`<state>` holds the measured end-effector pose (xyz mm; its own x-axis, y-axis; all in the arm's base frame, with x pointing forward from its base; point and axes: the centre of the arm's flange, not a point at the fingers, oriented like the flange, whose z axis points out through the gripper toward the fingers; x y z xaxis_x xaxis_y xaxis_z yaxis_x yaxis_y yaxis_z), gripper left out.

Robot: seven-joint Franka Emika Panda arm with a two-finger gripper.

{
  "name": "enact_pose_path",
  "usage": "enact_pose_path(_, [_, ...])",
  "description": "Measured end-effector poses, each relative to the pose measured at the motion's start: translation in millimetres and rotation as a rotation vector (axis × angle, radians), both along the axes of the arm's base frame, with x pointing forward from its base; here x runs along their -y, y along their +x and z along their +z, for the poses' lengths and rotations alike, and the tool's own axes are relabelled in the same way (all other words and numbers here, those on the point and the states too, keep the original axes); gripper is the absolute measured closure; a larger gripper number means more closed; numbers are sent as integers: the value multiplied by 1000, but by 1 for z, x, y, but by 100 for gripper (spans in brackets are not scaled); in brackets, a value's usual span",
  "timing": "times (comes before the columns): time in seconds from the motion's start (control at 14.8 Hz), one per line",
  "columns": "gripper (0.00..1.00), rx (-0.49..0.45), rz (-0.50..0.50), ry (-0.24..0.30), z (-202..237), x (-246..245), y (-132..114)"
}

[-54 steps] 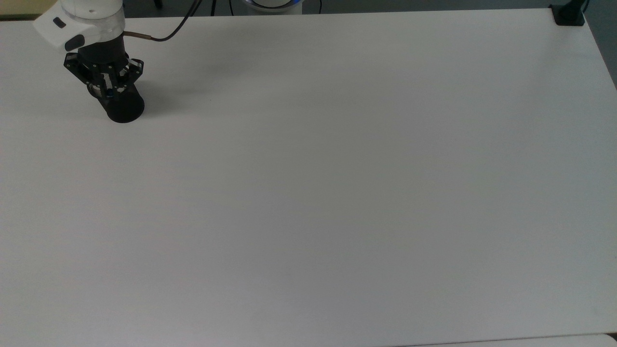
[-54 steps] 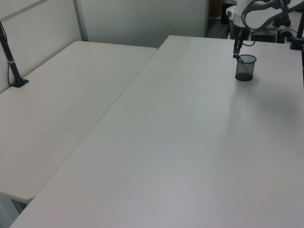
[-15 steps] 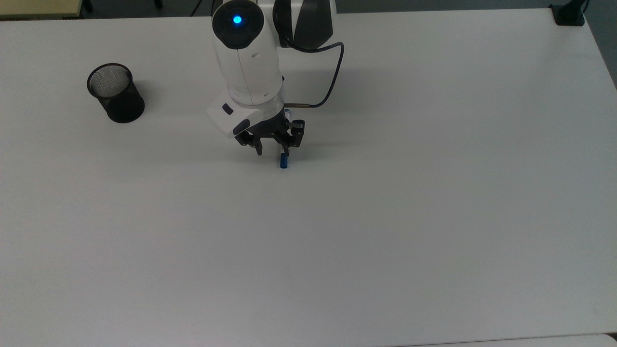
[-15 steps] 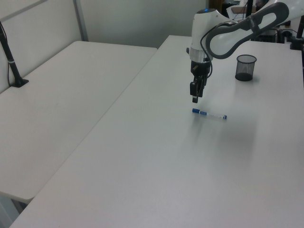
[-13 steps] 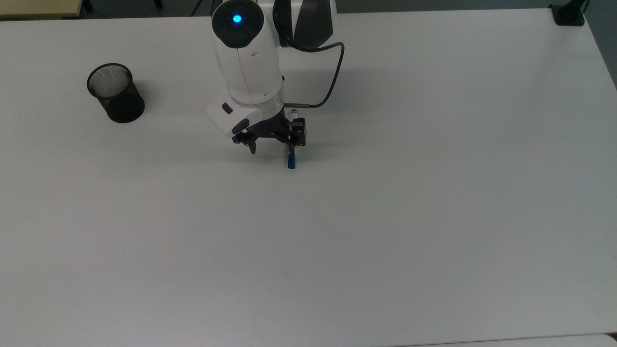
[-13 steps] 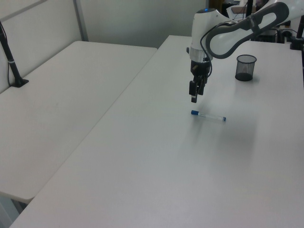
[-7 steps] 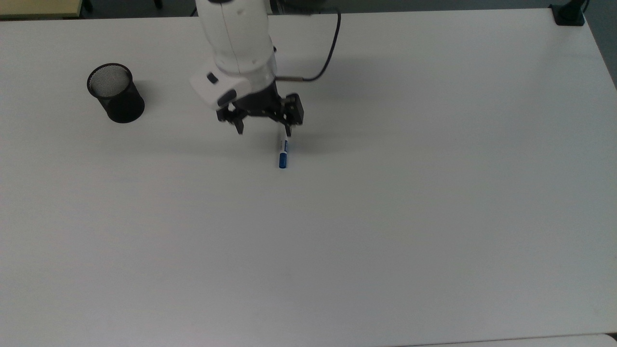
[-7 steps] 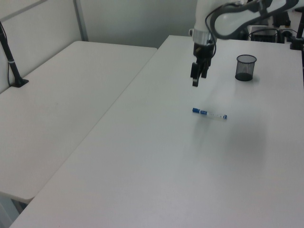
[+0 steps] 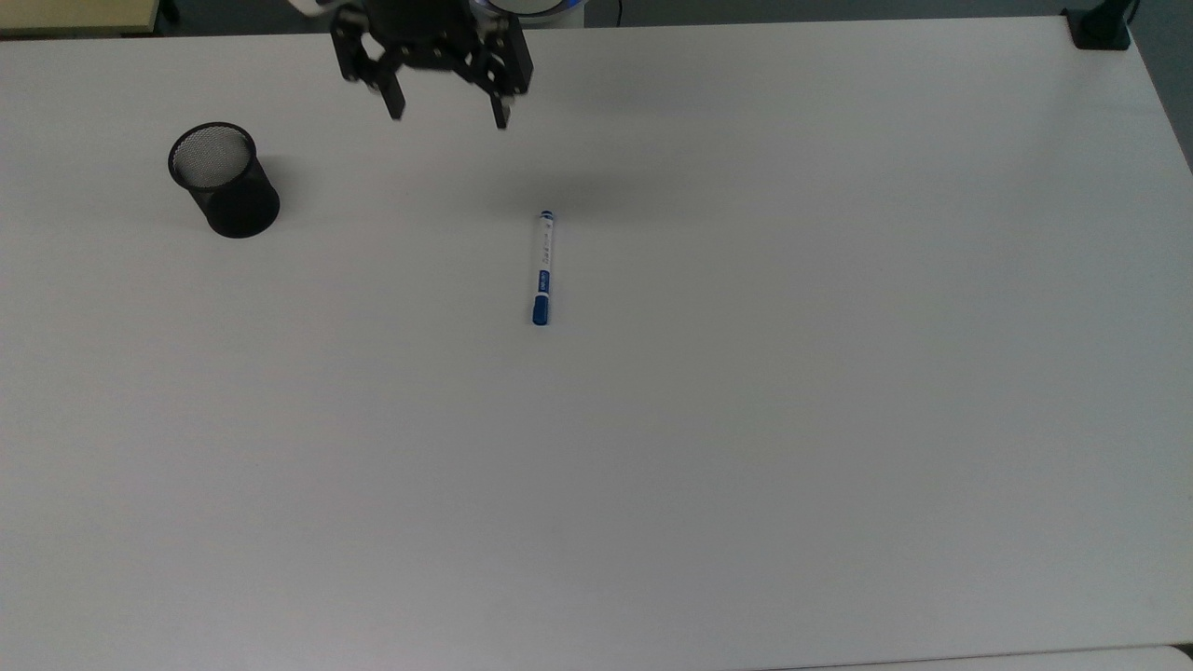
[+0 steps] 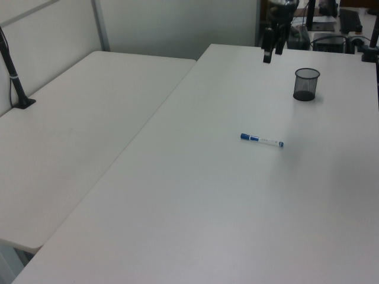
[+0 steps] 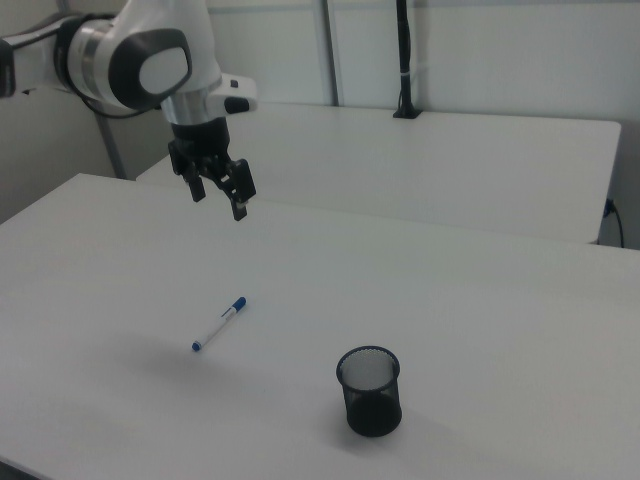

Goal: Remove the marker

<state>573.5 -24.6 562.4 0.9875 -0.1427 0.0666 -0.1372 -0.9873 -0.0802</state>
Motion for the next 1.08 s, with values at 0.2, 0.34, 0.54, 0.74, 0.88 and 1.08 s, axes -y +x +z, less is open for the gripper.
enact_pose_path(0.2, [0, -14, -43, 4, 39, 28, -18])
enact_pose_path(0.34, [0, -16, -65, 6, 57, 41, -27])
enact_pose_path(0.54, [0, -5, -77, -37, 71, 53, -35])
enact_pose_path(0.74, [0, -7, -66, -74, 68, 51, -31])
enact_pose_path(0.88, [0, -8, -59, -77, 66, 47, -29])
enact_pose_path(1.08, [0, -12, -50, -83, 60, 43, -25])
